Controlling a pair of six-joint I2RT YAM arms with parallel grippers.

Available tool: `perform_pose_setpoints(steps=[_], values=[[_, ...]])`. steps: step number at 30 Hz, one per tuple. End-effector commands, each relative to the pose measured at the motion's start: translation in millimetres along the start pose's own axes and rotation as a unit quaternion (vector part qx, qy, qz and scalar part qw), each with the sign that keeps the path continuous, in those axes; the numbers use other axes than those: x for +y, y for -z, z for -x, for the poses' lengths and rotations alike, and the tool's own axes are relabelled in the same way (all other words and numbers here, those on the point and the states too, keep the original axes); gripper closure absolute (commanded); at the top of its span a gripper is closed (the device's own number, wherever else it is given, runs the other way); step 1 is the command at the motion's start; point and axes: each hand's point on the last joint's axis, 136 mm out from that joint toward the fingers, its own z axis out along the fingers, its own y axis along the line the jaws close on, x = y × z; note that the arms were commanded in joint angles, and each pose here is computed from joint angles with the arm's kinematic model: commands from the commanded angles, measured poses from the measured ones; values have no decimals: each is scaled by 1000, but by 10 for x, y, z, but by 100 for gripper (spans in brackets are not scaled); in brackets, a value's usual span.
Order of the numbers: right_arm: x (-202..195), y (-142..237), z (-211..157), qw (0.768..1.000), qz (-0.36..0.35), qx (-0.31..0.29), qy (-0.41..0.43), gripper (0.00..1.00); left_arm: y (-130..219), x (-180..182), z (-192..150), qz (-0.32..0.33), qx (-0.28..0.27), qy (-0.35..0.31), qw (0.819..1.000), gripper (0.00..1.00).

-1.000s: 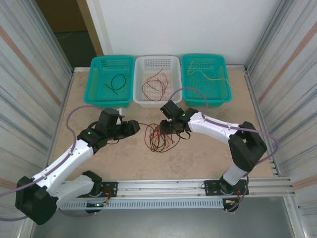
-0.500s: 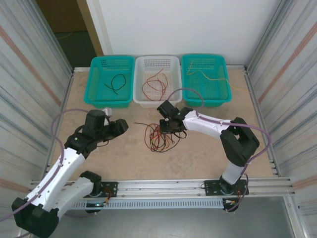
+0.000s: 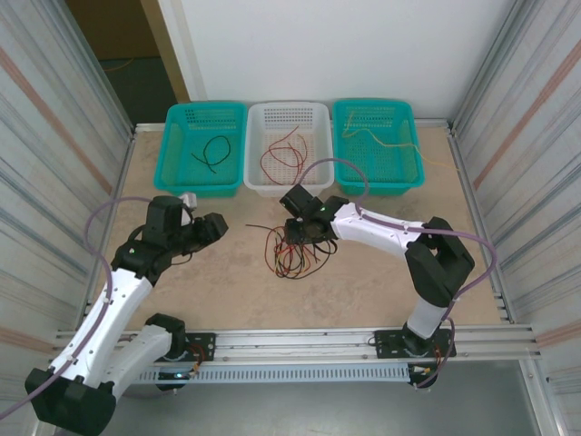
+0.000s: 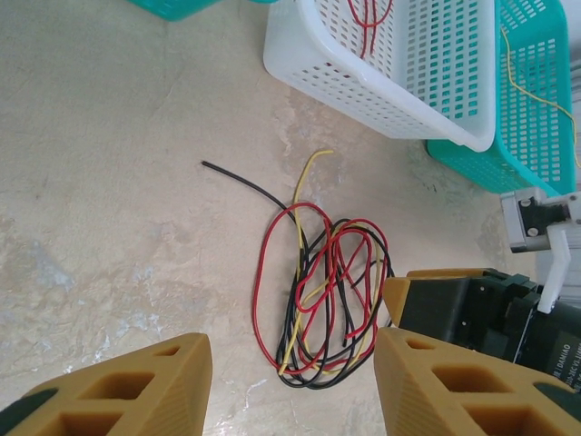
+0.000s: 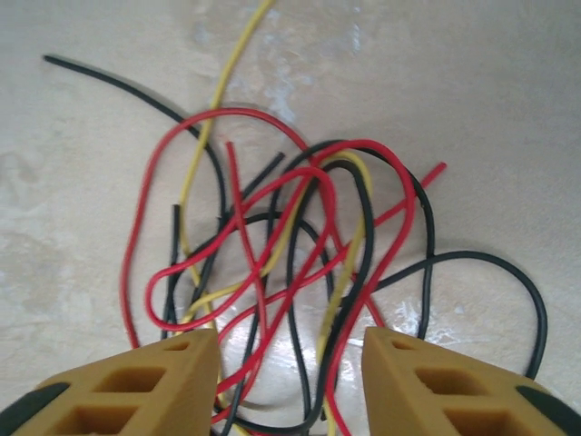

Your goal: Untangle the cables

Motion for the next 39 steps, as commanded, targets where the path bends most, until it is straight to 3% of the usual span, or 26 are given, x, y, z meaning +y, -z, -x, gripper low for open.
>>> perform_pose_setpoints(steps=[1, 11, 21, 29, 32, 36, 39], values=[[103, 137, 78, 1000, 1, -15, 9, 52, 43, -3, -28, -6, 5, -5, 1000, 49], [54, -54, -1, 999, -46, 9, 13, 55, 12, 19, -121, -16, 17, 3, 1000, 50], [-102, -201, -65, 998, -59, 25, -7, 73, -115, -66, -237, -60, 42, 21, 997, 51], [-210, -209, -28, 997, -68, 14, -25, 71, -252, -139, -421, -72, 63, 13, 995, 51], [-236, -263, -59, 997, -67, 23, -29, 78, -316, -152, -474, -75, 70, 17, 995, 51], [-291, -331, -83, 996, -71, 29, -38, 79, -382, -189, -533, -74, 80, 9, 994, 49], [-301, -304, -68, 996, -72, 25, -40, 72, -420, -220, -563, -75, 85, 3, 994, 47]])
